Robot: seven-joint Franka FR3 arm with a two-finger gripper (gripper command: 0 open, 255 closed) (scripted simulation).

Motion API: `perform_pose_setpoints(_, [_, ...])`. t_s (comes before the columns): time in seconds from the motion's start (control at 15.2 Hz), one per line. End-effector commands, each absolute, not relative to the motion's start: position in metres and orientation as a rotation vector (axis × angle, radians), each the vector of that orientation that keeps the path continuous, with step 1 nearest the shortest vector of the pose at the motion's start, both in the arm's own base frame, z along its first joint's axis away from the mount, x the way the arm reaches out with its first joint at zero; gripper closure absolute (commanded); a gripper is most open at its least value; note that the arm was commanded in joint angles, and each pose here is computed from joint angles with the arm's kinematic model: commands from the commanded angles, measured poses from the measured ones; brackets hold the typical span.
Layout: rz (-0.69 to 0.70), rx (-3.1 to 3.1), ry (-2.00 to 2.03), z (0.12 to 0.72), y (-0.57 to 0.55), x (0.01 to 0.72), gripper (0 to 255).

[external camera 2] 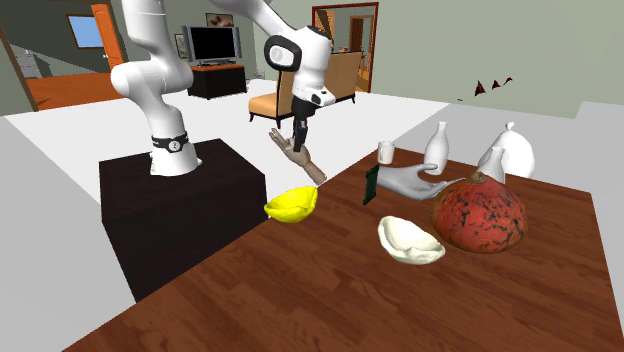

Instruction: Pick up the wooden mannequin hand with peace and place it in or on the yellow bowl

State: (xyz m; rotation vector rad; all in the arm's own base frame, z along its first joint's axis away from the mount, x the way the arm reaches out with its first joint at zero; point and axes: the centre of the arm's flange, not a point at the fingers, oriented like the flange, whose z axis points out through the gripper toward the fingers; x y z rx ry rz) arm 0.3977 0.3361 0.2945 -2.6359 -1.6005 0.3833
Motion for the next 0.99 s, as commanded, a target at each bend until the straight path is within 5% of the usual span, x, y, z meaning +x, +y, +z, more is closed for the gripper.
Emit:
perform_pose_setpoints(0.0, [0.382, -2.636, -1.600, 0.284, 0.336, 0.398, 255])
perform_pose_setpoints(0.86, [0.382, -2.636, -1.600, 0.256, 0.336, 0.398, 255])
perform_pose_setpoints(0.92, [0.382, -2.636, -1.600, 0.256, 0.336, 0.398, 0])
